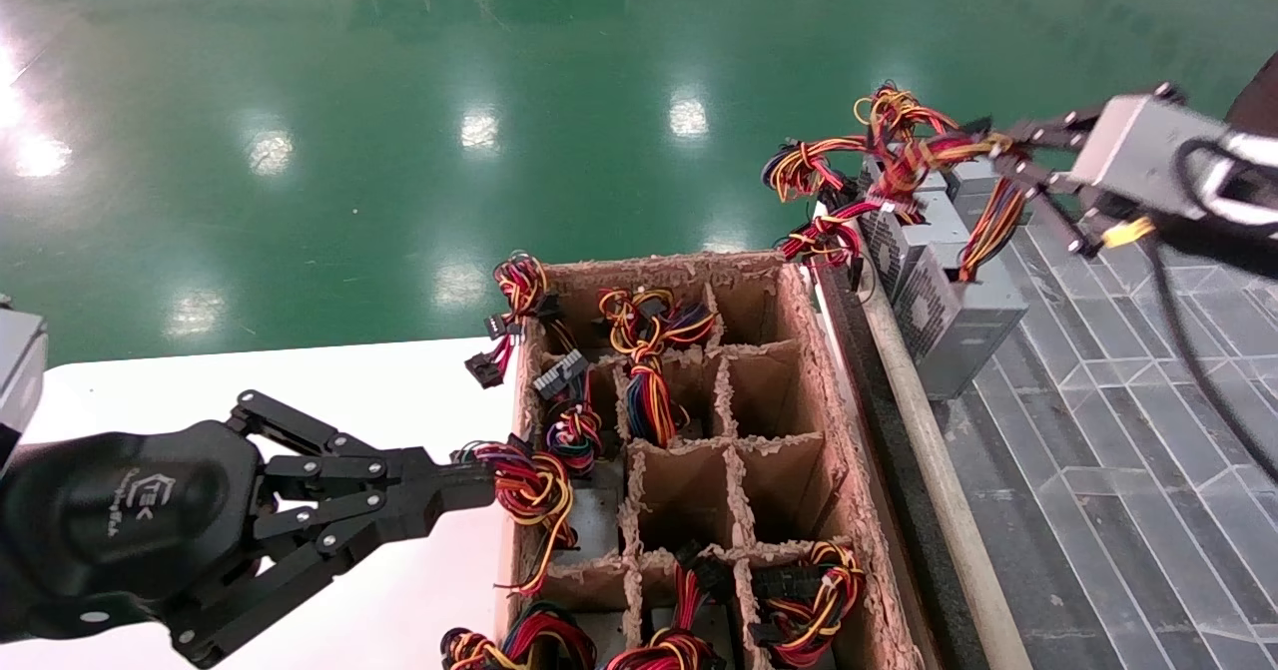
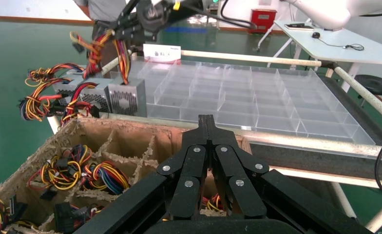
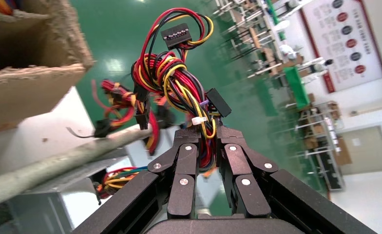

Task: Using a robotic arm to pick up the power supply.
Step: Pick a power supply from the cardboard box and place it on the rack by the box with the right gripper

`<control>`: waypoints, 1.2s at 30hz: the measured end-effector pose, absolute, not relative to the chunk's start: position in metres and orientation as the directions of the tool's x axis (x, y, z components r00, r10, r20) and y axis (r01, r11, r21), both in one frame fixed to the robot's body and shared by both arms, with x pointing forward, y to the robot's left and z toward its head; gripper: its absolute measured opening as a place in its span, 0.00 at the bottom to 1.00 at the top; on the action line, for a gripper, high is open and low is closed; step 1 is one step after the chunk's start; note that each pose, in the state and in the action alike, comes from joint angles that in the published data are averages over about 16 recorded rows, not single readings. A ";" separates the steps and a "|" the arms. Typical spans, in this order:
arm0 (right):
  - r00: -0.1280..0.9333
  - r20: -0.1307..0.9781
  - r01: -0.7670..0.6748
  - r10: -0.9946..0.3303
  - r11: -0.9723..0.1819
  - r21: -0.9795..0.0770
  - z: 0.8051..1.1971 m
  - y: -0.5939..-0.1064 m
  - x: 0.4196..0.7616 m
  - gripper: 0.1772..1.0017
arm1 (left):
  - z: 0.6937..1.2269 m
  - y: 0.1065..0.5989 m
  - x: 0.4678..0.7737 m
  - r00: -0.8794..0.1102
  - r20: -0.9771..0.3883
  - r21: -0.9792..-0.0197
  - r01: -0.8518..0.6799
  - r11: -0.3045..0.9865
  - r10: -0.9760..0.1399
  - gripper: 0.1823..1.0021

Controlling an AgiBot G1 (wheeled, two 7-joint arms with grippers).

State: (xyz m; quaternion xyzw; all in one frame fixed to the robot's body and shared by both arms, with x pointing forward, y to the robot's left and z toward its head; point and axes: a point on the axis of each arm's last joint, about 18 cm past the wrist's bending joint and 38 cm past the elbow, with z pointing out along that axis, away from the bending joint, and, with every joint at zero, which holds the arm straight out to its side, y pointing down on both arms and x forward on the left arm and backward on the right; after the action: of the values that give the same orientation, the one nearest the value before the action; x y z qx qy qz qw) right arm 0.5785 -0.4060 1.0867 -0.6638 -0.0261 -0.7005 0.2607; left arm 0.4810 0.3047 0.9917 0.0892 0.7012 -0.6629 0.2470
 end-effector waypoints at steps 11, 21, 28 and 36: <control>0.046 0.937 0.409 -0.347 -0.849 -0.334 1.074 -0.395 0.594 0.06 | 0.992 0.305 0.481 -0.862 -0.465 -0.885 0.453 0.105 -0.202 0.01; 0.051 0.937 0.416 -0.347 -0.845 -0.336 1.074 -0.392 0.594 0.06 | 0.992 0.305 0.481 -0.862 -0.465 -0.885 0.453 0.105 -0.202 0.01; 0.055 0.937 0.422 -0.344 -0.843 -0.334 1.075 -0.390 0.593 0.10 | 0.992 0.305 0.481 -0.862 -0.465 -0.885 0.453 0.105 -0.202 0.01; 0.080 0.939 0.422 -0.334 -0.843 -0.335 1.073 -0.387 0.591 0.21 | 0.992 0.305 0.481 -0.862 -0.465 -0.885 0.453 0.105 -0.202 0.01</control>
State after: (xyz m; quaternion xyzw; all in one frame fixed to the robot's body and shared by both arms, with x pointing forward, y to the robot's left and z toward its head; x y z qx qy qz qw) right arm 0.5913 -0.3871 1.0735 -0.6798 -0.0322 -0.6776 0.2788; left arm 0.4810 0.3047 0.9917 0.0892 0.7012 -0.6629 0.2470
